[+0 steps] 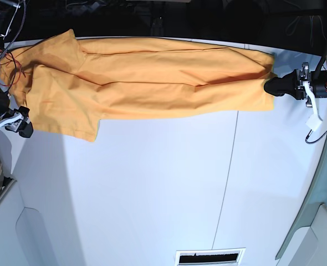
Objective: Layout the t-shirt on the table in an organized manner, then fold the t-shirt properly
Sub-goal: 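Regrasp the strip's collar end with the right gripper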
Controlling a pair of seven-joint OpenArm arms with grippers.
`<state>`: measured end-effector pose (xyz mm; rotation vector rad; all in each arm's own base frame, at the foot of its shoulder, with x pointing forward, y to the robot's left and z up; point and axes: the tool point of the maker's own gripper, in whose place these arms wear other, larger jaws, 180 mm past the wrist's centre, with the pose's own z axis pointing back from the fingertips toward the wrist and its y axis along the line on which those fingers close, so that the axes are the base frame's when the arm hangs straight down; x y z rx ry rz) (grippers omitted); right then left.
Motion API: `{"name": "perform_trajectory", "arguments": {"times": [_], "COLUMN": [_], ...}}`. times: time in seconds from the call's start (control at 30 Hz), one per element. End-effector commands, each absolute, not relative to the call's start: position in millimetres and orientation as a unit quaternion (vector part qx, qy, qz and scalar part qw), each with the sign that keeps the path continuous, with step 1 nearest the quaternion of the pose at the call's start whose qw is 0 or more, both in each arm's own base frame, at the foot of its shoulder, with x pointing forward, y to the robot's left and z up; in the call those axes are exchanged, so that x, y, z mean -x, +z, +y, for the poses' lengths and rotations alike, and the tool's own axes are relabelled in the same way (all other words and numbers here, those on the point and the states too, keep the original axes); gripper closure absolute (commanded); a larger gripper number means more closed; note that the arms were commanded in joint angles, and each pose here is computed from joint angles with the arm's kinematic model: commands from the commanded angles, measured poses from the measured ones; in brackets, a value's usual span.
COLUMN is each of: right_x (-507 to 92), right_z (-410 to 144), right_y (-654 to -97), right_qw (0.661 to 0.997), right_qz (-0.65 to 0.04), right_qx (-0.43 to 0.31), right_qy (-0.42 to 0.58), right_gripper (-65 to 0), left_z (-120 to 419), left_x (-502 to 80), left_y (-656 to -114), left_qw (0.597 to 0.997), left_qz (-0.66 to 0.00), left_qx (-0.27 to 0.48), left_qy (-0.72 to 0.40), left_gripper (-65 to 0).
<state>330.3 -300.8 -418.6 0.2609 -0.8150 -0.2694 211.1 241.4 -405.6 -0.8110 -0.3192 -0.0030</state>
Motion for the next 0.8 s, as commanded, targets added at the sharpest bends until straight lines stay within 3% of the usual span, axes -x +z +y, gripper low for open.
{"name": "perform_trajectory", "arguments": {"times": [0.0, 0.13, 0.27, 0.4, 0.77], "right_x": [-347, -349, -348, -348, -371], "right_z": [-313, -312, -300, -283, -247], "right_y": [-405, -426, -437, -439, -356], "right_qw": [0.888, 0.888, 0.894, 0.899, 0.866], "right_qz": [-0.422, -0.404, -0.389, -0.376, -0.418], "right_qx": [-0.121, -0.142, -0.16, -0.177, -0.264], "right_qy": [-0.138, -0.164, -0.157, -0.135, -0.076], "right_gripper": [-35.8, -32.9, -14.2, 0.0, 0.0], "left_z": [247, 247, 247, 247, 253], "left_x": [-221, -220, -220, -221, -221], "left_y": [-394, -395, -395, -394, -401], "left_qw": [0.903, 0.903, 0.903, 0.903, 0.913], "left_qz": [-0.175, -0.174, -0.174, -0.176, -0.174], "left_qx": [0.391, 0.391, 0.392, 0.391, 0.369], "left_qy": [-0.008, -0.008, -0.008, -0.007, -0.008], "left_gripper": [-21.6, -21.6, -21.6, -21.6, -21.6]}}
